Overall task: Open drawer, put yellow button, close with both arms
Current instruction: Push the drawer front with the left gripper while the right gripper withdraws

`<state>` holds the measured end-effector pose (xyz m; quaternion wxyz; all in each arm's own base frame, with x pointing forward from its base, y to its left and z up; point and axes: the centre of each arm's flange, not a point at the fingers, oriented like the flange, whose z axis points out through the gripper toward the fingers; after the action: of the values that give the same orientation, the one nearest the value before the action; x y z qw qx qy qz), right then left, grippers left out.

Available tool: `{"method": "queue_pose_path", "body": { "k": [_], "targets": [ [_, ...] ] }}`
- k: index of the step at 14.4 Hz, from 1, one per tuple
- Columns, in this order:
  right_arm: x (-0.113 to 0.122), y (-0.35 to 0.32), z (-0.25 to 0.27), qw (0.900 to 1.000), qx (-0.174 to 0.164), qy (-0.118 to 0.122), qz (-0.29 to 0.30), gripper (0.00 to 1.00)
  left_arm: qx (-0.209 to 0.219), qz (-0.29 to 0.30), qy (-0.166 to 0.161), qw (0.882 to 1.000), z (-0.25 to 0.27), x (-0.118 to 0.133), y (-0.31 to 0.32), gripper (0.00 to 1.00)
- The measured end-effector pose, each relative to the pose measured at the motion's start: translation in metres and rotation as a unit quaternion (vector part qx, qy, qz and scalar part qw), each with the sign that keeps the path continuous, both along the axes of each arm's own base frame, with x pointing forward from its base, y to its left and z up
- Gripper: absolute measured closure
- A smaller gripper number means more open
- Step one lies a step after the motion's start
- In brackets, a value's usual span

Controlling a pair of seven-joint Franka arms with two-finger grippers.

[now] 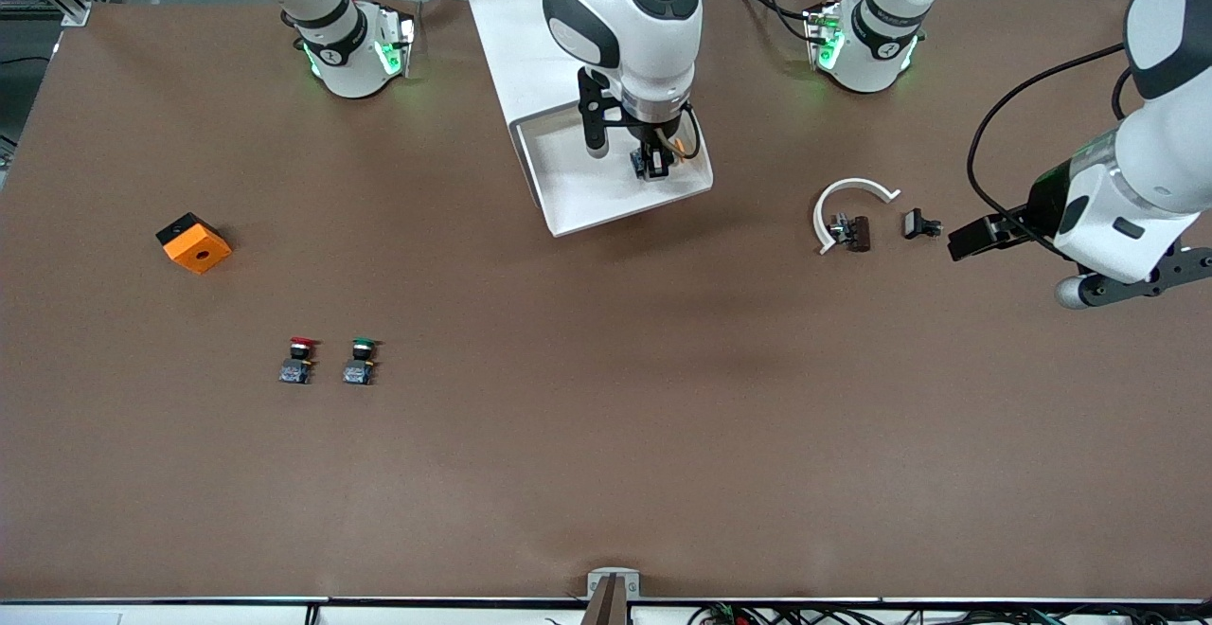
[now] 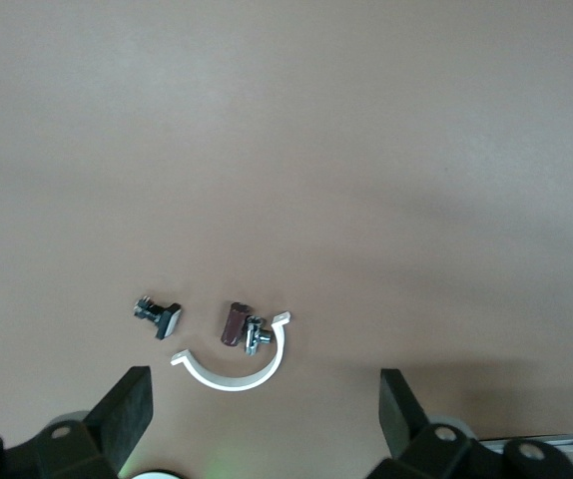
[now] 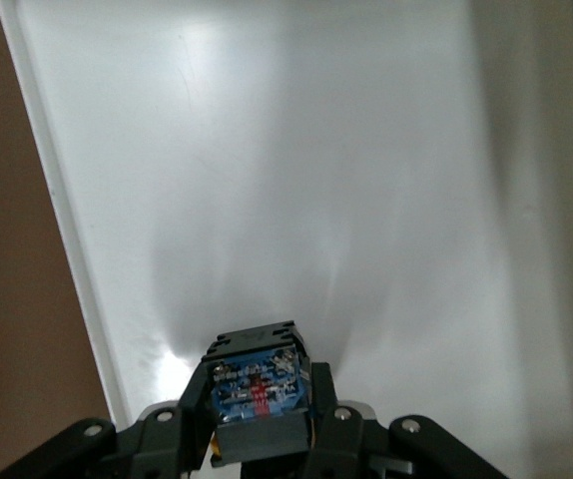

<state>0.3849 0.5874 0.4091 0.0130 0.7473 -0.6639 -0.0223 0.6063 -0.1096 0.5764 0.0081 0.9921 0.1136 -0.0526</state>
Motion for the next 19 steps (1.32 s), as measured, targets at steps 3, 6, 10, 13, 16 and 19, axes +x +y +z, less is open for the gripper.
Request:
{"method": "queue_pose_path", "body": {
  "k": [3, 6, 10, 13, 16, 19],
  "targets": [
    [0.0, 0.0, 0.0, 1.0, -0.001, 0.001, 0.003, 0.42, -0.014, -0.024, -0.031, 0.999, -0.029, -0.003, -0.031, 0.0],
    [0.001, -0.003, -0.001, 1.0, -0.006, 0.004, 0.024, 0.15, -0.023, -0.038, -0.047, 0.998, -0.055, -0.018, -0.047, 0.0],
    [0.024, -0.024, 0.027, 0.993, -0.013, 0.034, 0.114, 0.0, -0.031, -0.071, -0.049, 0.996, -0.08, -0.035, -0.091, 0.0],
    [0.066, -0.063, 0.061, 0.982, 0.005, 0.06, 0.18, 0.0, -0.033, -0.066, -0.041, 0.996, -0.106, -0.054, -0.13, 0.0],
    [0.109, -0.117, 0.082, 0.968, 0.018, 0.075, 0.239, 0.0, -0.035, -0.043, -0.033, 0.998, -0.128, -0.075, -0.182, 0.0],
    [0.142, -0.175, 0.089, 0.942, 0.028, 0.105, 0.318, 0.0, -0.013, -0.04, -0.036, 0.998, -0.16, -0.097, -0.237, 0.0]
  ]
}}
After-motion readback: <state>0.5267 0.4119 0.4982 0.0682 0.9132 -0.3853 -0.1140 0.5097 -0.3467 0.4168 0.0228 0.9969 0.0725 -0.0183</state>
